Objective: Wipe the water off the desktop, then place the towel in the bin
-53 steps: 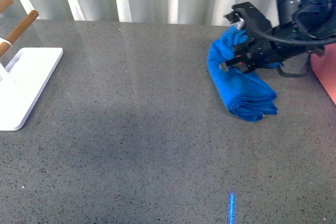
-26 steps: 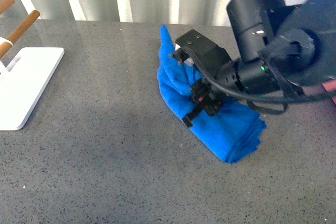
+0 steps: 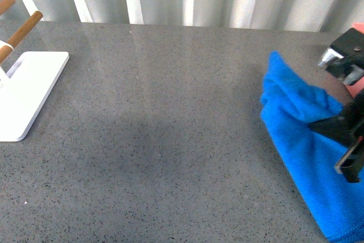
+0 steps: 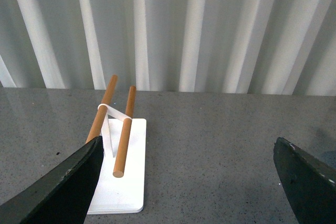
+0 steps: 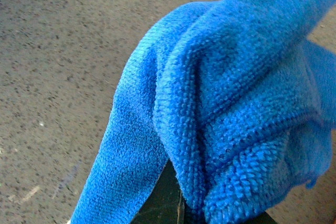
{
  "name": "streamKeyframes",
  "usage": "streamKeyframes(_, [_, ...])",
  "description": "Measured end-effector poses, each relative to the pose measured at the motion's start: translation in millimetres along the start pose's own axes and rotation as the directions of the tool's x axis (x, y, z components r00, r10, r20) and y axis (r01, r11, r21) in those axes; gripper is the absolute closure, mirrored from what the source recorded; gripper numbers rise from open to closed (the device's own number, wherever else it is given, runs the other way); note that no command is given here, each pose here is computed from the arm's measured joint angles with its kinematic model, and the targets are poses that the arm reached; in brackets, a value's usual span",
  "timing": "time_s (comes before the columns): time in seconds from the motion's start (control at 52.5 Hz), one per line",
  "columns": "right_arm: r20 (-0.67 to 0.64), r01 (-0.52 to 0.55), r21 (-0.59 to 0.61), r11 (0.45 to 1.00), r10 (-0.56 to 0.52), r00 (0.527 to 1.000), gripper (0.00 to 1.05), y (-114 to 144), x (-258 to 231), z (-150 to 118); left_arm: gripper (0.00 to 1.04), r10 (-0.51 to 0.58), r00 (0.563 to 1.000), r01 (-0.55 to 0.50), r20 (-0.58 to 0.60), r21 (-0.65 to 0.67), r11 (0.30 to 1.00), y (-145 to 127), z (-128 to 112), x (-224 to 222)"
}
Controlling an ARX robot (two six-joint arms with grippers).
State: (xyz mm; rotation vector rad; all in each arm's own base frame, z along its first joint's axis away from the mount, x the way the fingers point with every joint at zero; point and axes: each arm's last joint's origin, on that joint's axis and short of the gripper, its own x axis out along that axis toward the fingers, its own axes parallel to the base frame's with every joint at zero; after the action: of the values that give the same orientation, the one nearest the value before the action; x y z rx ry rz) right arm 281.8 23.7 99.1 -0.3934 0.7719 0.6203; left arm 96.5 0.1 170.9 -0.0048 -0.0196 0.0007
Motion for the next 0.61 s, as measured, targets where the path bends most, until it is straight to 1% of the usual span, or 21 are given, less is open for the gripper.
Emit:
streamKeyframes(0.114, [-0.011,0.035,0.019,0.999,-0.034,0.999,1.01,-16,-9,-9,0.07,0.000,1.000,0.000,0.000,0.000,1.000,0,0,0])
streamKeyframes(0.228, [0.003,0.061,0.005,0.998,-0.061,0.998,1.01,-26,-12,-3,0.07,0.000,1.000,0.000,0.000,0.000,1.000,0,0,0])
streamKeyframes(0.438, [0.069,0.113,-0.033,0.993,-0.111,0.991,1.01,-43,-27,32,0.07,0.000,1.000,0.000,0.000,0.000,1.000,0,0,0])
streamKeyframes(0.457, [0.085,0.124,-0.040,0.991,-0.121,0.989,1.01,-46,-31,39,0.07,0.000,1.000,0.000,0.000,0.000,1.000,0,0,0])
streamKeyframes(0.609, [0.168,0.177,-0.061,0.982,-0.165,0.972,1.01,-59,-53,75,0.07,0.000,1.000,0.000,0.000,0.000,1.000,0,0,0])
